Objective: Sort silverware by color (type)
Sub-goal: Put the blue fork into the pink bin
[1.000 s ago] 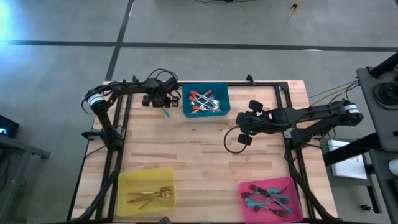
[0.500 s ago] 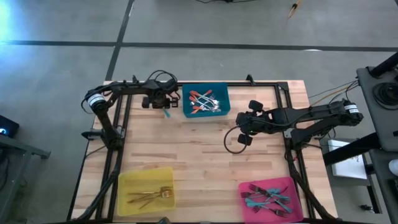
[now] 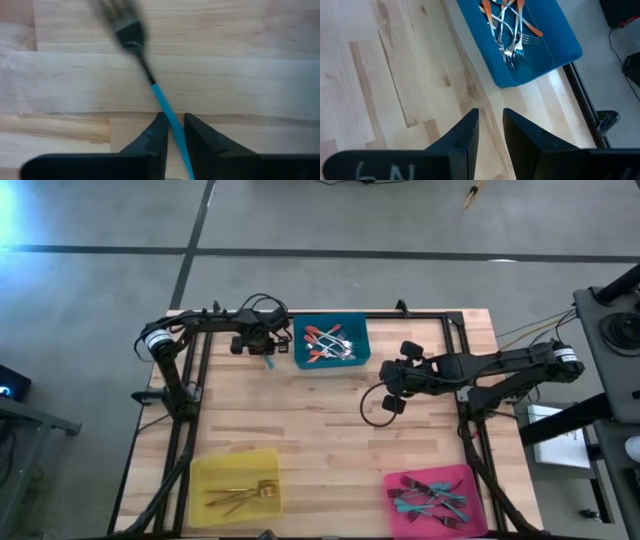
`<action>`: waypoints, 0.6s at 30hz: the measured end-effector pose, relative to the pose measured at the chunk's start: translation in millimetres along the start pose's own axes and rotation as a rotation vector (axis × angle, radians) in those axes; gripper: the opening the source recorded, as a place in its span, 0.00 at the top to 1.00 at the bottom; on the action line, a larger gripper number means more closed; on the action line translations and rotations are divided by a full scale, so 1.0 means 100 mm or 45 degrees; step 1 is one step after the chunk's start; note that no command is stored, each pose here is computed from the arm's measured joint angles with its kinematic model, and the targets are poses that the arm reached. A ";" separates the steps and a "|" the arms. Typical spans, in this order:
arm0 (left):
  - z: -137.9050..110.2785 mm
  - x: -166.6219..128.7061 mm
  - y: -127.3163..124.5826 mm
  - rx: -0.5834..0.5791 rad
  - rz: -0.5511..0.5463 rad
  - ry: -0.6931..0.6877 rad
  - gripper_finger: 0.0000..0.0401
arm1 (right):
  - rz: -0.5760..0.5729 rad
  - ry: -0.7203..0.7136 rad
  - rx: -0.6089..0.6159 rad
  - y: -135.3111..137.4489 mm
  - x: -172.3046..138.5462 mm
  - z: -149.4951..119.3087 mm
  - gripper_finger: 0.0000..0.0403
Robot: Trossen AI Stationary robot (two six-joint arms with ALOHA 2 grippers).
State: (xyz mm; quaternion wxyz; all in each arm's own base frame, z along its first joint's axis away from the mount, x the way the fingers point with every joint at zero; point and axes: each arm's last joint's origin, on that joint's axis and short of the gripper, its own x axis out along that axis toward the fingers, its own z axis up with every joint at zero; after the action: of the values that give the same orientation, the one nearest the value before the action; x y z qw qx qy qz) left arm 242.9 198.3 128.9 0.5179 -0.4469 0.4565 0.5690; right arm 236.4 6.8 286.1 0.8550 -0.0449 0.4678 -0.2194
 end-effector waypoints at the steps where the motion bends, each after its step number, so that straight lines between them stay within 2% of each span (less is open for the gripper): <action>1: 0.00 0.00 0.00 0.004 0.000 0.000 0.91 | 0.000 0.000 0.002 0.00 0.00 0.00 0.80; 4: 0.00 -0.01 0.01 0.005 0.000 0.002 0.98 | 0.000 0.000 0.003 0.00 0.00 0.00 0.80; 9: -0.03 -0.04 0.01 0.032 -0.002 0.010 0.99 | 0.000 0.000 0.006 0.00 0.00 0.00 0.80; 12: -0.05 -0.10 0.02 0.104 -0.015 0.011 1.00 | 0.000 0.000 0.006 0.00 0.00 0.00 0.80; 15: -0.13 -0.19 0.08 0.167 -0.020 0.080 1.00 | 0.000 0.000 0.006 0.00 0.00 0.00 0.80; 18: -0.13 -0.38 0.09 0.221 -0.078 0.034 1.00 | 0.000 0.000 0.004 0.00 0.00 0.00 0.80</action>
State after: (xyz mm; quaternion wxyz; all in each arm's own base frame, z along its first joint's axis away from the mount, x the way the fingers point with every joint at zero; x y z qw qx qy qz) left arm 236.7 177.9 163.8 0.5658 -0.4215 0.4971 0.5050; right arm 236.4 6.8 286.0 0.8550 -0.0435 0.4675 -0.2202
